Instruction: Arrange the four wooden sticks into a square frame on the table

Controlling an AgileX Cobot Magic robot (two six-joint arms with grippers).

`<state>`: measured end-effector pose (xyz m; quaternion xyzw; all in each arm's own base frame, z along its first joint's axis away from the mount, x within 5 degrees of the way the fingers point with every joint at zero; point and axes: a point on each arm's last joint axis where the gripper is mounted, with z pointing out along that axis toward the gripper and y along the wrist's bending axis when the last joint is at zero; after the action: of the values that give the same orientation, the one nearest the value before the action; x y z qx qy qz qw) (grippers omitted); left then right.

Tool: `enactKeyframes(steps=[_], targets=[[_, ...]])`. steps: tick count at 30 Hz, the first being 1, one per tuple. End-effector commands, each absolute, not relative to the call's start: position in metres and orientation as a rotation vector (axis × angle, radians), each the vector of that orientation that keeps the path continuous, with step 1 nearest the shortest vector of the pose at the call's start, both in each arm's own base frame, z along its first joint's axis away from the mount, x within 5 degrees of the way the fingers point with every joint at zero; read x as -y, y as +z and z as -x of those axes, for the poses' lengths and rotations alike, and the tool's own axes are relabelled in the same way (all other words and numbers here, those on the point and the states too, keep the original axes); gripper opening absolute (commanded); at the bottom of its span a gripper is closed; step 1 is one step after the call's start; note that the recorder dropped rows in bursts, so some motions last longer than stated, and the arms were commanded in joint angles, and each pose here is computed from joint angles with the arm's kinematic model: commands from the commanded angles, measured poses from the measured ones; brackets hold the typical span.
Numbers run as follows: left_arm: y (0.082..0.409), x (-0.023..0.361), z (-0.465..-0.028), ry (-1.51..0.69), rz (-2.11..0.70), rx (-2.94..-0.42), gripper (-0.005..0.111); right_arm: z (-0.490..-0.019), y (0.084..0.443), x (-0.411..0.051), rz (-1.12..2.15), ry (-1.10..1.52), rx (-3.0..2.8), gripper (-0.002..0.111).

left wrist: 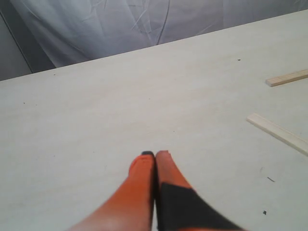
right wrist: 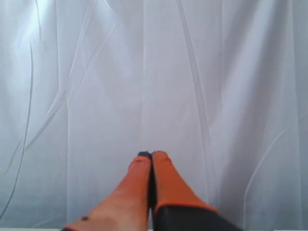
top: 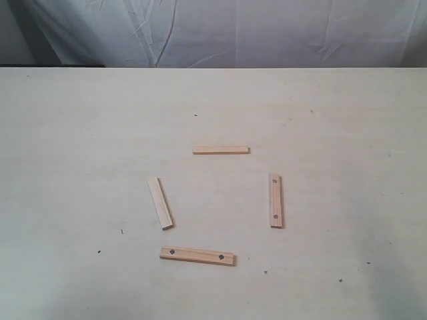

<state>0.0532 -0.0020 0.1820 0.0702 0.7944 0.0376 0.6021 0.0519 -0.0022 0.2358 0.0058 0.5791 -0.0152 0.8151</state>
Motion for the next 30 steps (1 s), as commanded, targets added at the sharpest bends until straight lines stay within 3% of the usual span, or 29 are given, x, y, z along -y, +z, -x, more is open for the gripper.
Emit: enactKeyframes(steps=[1, 9, 16, 20, 27, 30], targets=[[0.181, 0.002, -0.053, 0.090, -0.152, -1.832, 0.000, -0.049, 0.240, 0.003, -0.019, -0.037, -1.173, 0.000], [0.181, 0.002, -0.053, 0.090, -0.152, -1.832, 0.000, -0.049, 0.244, 0.004, -0.064, 0.001, -1.171, -0.001], [0.181, 0.002, -0.053, 0.090, -0.152, -1.832, 0.000, -0.061, 0.310, -0.005, -0.015, 0.084, -1.674, -0.001], [0.181, 0.002, -0.053, 0.090, -0.152, -1.832, 0.000, -0.090, 0.327, -0.008, 0.003, 0.125, -1.979, -0.001], [0.182, -0.001, -0.053, 0.173, -0.213, -1.820, 0.000, -0.149, 0.305, -0.018, -0.155, 0.367, -2.207, -0.001], [0.193, -0.001, -0.056, 0.199, -0.214, -1.691, 0.000, -0.171, 0.287, -0.020, -0.198, 0.413, -2.342, -0.001]])
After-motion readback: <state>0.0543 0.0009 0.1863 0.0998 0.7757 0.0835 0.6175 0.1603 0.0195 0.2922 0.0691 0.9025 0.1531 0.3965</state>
